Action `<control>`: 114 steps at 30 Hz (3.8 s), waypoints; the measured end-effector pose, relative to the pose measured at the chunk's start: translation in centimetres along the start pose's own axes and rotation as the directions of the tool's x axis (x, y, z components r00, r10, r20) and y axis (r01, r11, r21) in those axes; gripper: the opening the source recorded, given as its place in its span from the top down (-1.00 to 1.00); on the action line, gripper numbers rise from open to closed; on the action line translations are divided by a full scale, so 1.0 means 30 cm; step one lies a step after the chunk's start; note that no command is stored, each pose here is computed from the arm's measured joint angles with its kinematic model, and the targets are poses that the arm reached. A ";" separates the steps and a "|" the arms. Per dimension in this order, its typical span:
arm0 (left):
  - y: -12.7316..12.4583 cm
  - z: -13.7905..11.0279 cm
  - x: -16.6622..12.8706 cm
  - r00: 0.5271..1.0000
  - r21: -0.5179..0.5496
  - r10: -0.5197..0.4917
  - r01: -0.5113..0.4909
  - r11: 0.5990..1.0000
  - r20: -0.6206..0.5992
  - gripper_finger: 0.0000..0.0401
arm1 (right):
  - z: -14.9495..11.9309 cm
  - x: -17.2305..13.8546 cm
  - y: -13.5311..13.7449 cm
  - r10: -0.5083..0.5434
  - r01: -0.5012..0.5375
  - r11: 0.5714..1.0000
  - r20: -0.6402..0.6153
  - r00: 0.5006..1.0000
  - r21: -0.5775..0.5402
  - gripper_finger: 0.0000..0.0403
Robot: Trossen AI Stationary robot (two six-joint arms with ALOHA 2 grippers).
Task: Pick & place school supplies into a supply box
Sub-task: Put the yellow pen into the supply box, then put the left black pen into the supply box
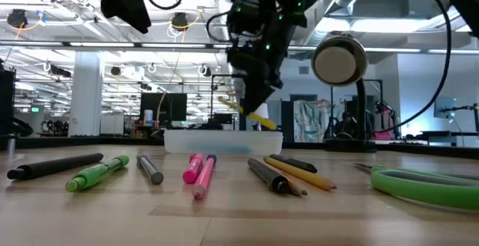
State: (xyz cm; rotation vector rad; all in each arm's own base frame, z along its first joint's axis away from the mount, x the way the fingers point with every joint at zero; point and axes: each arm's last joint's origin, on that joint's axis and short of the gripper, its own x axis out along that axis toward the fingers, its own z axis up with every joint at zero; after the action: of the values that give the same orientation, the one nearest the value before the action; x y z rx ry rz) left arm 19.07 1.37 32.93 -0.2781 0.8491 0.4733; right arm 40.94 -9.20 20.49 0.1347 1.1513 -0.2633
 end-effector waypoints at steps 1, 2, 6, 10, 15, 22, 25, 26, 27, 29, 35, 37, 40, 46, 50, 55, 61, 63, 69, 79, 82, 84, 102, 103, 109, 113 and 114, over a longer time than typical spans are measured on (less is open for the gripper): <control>-0.004 -0.002 -0.001 1.000 -0.004 0.002 -0.002 1.000 0.002 0.32 | -0.001 0.012 0.003 0.001 -0.001 1.000 -0.005 1.000 -0.003 0.90; -0.009 -0.004 -0.003 1.000 -0.005 0.005 -0.005 1.000 0.006 0.32 | -0.001 0.019 0.007 0.002 -0.002 1.000 -0.005 1.000 -0.008 0.90; -0.027 -0.012 -0.009 1.000 -0.011 0.011 -0.010 1.000 0.018 0.32 | 0.002 0.025 0.016 0.008 -0.008 1.000 0.002 1.000 -0.030 0.91; -0.038 -0.017 -0.013 1.000 -0.024 0.013 -0.013 1.000 0.027 0.32 | 0.004 0.025 0.015 0.045 -0.045 0.998 0.008 0.999 -0.032 0.85; -0.051 -0.023 -0.018 1.000 -0.033 0.006 -0.005 0.999 0.031 0.32 | 0.005 0.025 0.002 0.076 -0.076 0.997 0.007 0.997 -0.017 0.72; -0.070 -0.034 -0.026 0.999 -0.033 -0.001 0.002 0.999 0.040 0.32 | 0.006 0.025 -0.001 0.102 -0.102 0.995 0.010 0.995 0.019 0.49; -0.083 -0.041 -0.031 0.999 -0.013 -0.018 0.018 1.000 0.037 0.32 | 0.006 0.021 0.001 0.104 -0.104 0.993 0.011 0.995 0.063 0.38; -0.089 -0.046 -0.030 0.999 -0.004 -0.028 0.028 1.000 0.033 0.32 | 0.004 0.009 0.007 0.105 -0.106 0.992 0.008 0.994 0.065 0.35; -0.094 -0.054 -0.026 0.999 0.003 -0.035 0.035 0.999 0.025 0.32 | 0.004 -0.007 0.016 0.106 -0.107 0.992 0.013 0.994 0.063 0.32; -0.106 -0.077 -0.005 0.999 -0.016 -0.053 0.053 0.998 0.007 0.32 | 0.011 -0.059 0.034 0.109 -0.112 0.992 0.050 0.993 0.063 0.28; -0.157 -0.176 0.082 0.992 -0.204 -0.125 0.118 0.972 -0.023 0.32 | -0.014 -0.237 0.097 0.049 -0.058 0.994 0.091 0.995 0.096 0.29; -0.178 -0.208 0.108 0.987 -0.277 -0.159 0.150 0.949 -0.009 0.32 | -0.036 -0.302 0.115 0.022 -0.031 0.995 0.089 0.996 0.099 0.32; -0.203 -0.248 0.128 0.981 -0.382 -0.195 0.183 0.906 0.006 0.32 | -0.078 -0.385 0.145 -0.020 0.014 0.996 0.070 0.997 0.085 0.36; -0.258 -0.297 0.151 0.986 -0.519 -0.166 0.146 0.842 0.007 0.32 | -0.165 -0.523 0.196 -0.105 0.103 0.994 0.045 0.993 0.048 0.40; -0.303 -0.329 0.192 0.988 -0.595 -0.148 0.096 0.798 -0.039 0.32 | -0.209 -0.587 0.214 -0.137 0.135 0.990 0.045 0.990 0.038 0.39; -0.366 -0.374 0.266 0.983 -0.666 -0.137 0.021 0.746 -0.123 0.32 | -0.254 -0.639 0.233 -0.186 0.185 0.982 0.041 0.982 0.029 0.39; -0.430 -0.401 0.327 0.975 -0.698 -0.092 -0.077 0.712 -0.202 0.32 | -0.302 -0.688 0.259 -0.206 0.206 0.978 0.038 0.978 0.000 0.39; -0.456 -0.400 0.345 0.971 -0.695 -0.092 -0.091 0.713 -0.222 0.32 | -0.321 -0.703 0.263 -0.220 0.220 0.976 0.029 0.975 -0.003 0.40; -0.522 -0.399 0.387 0.937 -0.653 -0.072 -0.182 0.735 -0.342 0.32 | -0.362 -0.747 0.279 -0.241 0.241 0.971 0.043 0.970 0.006 0.39; -0.573 -0.393 0.391 0.912 -0.629 0.016 -0.295 0.719 -0.410 0.32 | -0.415 -0.812 0.299 -0.237 0.238 0.971 0.095 0.967 -0.001 0.39; -0.577 -0.408 0.400 0.905 -0.627 0.025 -0.314 0.713 -0.425 0.32 | -0.426 -0.820 0.304 -0.232 0.235 0.972 0.093 0.968 -0.015 0.40; -0.587 -0.415 0.408 0.903 -0.631 0.023 -0.317 0.708 -0.428 0.32 | -0.433 -0.825 0.304 -0.239 0.241 0.970 0.091 0.967 -0.013 0.40; -0.587 -0.438 0.425 0.898 -0.629 0.062 -0.352 0.693 -0.435 0.32 | -0.452 -0.842 0.305 -0.255 0.259 0.966 0.096 0.962 -0.026 0.39; -0.587 -0.438 0.425 0.899 -0.629 0.063 -0.352 0.693 -0.434 0.32 | -0.452 -0.842 0.305 -0.255 0.259 0.966 0.096 0.962 -0.026 0.39; -0.603 -0.460 0.464 0.895 -0.624 0.064 -0.358 0.694 -0.442 0.32 | -0.453 -0.842 0.305 -0.257 0.260 0.965 0.093 0.962 -0.029 0.39; -0.619 -0.473 0.485 0.891 -0.620 0.057 -0.357 0.699 -0.450 0.32 | -0.456 -0.842 0.305 -0.260 0.264 0.964 0.088 0.962 -0.034 0.39; -0.621 -0.478 0.489 0.890 -0.616 0.061 -0.360 0.701 -0.451 0.32 | -0.455 -0.842 0.305 -0.260 0.264 0.964 0.088 0.962 -0.033 0.39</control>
State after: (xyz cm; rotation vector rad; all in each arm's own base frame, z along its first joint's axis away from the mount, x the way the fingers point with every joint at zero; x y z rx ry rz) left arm 27.46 -16.44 13.41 -1.0100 1.0893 0.9831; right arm 21.77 6.32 37.79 -0.0691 1.0909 -0.4731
